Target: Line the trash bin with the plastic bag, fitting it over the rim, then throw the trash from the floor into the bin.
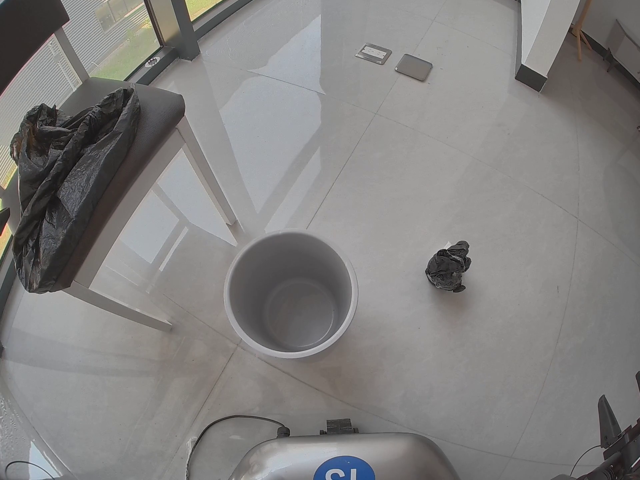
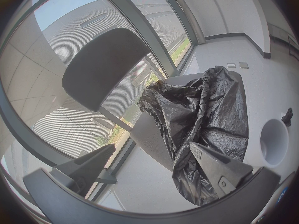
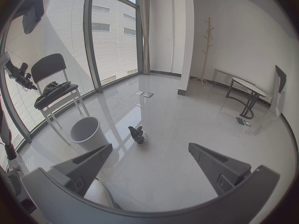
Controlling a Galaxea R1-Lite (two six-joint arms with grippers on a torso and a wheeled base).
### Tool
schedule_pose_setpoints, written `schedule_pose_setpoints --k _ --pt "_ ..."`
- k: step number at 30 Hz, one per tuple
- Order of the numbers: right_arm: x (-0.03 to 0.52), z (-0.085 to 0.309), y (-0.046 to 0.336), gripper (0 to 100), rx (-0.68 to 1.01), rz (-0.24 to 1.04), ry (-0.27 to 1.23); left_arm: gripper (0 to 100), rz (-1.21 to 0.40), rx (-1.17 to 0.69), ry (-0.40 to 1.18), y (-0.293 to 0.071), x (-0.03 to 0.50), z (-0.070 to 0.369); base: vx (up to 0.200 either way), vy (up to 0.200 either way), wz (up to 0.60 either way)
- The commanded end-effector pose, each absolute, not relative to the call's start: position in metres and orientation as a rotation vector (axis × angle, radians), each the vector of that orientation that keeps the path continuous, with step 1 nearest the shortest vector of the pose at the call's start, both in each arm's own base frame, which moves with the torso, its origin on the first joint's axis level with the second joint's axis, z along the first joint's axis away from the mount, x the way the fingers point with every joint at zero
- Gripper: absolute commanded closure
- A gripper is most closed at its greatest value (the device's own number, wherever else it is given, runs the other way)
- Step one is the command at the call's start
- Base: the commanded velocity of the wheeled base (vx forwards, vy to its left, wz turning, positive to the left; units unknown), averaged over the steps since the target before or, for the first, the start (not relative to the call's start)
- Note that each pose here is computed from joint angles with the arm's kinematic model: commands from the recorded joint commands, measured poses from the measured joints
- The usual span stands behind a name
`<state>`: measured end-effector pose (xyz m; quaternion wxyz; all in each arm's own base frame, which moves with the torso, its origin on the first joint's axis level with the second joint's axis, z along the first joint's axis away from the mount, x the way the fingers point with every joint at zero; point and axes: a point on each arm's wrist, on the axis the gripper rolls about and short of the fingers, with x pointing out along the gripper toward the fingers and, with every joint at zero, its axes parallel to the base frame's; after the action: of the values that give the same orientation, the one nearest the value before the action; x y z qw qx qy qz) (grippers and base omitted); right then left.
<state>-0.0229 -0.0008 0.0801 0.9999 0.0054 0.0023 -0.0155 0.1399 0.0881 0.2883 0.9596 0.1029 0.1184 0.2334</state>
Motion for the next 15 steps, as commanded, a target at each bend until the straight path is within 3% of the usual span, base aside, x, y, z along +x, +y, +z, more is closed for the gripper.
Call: schedule_pose_setpoints --k 1,15 --pt "-0.023 0.075 -0.001 0 0.011 -0.032 0.004 0 0.456 0.292 0.259 0.091 0.149 0.282 0.0 0.0 0.0" --pt "-0.023 0.075 -0.001 0 0.011 -0.031 0.004 0 0.424 0.382 0.245 0.09 0.163 0.281 0.0 0.0 0.0"
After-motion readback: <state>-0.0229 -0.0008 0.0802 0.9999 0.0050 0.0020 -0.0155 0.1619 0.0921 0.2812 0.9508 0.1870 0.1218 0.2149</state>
